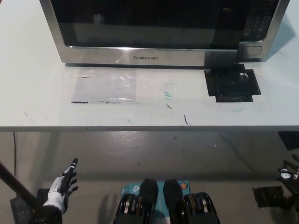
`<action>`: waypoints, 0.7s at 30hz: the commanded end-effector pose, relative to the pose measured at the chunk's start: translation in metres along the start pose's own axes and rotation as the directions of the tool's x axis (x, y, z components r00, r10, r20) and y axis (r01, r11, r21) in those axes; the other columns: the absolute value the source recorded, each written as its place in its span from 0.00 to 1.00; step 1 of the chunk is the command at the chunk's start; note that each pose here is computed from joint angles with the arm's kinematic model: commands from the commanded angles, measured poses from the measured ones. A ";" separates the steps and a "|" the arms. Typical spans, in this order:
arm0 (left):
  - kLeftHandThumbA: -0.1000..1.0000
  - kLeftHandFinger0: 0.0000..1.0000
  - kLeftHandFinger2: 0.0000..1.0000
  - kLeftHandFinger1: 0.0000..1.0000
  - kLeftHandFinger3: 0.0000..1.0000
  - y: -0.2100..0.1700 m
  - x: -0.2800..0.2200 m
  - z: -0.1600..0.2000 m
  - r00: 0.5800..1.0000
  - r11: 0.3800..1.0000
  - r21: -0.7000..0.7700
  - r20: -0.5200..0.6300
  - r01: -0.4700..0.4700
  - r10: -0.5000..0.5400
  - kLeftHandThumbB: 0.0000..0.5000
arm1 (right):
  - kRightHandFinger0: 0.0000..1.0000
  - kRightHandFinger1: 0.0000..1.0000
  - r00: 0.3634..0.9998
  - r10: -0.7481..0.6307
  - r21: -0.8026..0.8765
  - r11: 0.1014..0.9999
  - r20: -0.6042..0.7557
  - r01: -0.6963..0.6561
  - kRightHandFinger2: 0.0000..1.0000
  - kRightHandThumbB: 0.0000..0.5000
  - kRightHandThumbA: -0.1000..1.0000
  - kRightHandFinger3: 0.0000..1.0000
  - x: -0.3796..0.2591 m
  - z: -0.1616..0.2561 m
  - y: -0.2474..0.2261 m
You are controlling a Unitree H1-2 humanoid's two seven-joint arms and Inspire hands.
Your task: A microwave is kept infront of the robot with its door slightly ajar. The robot uses its right hand to push the door towards the left to open it.
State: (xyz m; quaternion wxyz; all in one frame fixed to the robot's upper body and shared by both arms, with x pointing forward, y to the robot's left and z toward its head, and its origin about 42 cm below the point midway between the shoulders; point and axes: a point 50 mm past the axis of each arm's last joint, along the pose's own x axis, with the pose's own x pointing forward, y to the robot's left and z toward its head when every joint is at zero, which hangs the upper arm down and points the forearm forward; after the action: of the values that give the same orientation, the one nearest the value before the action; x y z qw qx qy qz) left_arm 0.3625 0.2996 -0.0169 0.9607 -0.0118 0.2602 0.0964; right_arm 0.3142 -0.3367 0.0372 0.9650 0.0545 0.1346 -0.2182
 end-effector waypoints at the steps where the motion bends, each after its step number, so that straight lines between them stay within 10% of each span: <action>1: 0.78 1.00 1.00 1.00 0.96 0.007 0.007 0.024 0.997 0.998 -0.049 0.071 -0.026 0.030 0.09 | 0.44 0.59 0.997 -0.071 0.025 0.997 0.040 0.070 0.71 0.40 0.50 0.83 0.008 0.015 -0.020; 21: 0.85 1.00 1.00 1.00 1.00 0.016 0.007 0.028 0.996 0.999 0.001 0.079 -0.032 0.032 0.09 | 0.35 0.55 0.945 -0.301 0.125 0.950 0.132 0.285 0.62 0.39 0.41 0.83 -0.037 0.072 -0.119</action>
State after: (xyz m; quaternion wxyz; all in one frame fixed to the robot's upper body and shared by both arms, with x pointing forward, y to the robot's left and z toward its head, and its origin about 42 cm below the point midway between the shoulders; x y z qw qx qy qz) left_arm 0.3643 0.3055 -0.0133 0.9613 -0.0201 0.2539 0.1049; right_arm 0.2449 -0.4308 0.0840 0.9339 0.0483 0.0820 -0.3447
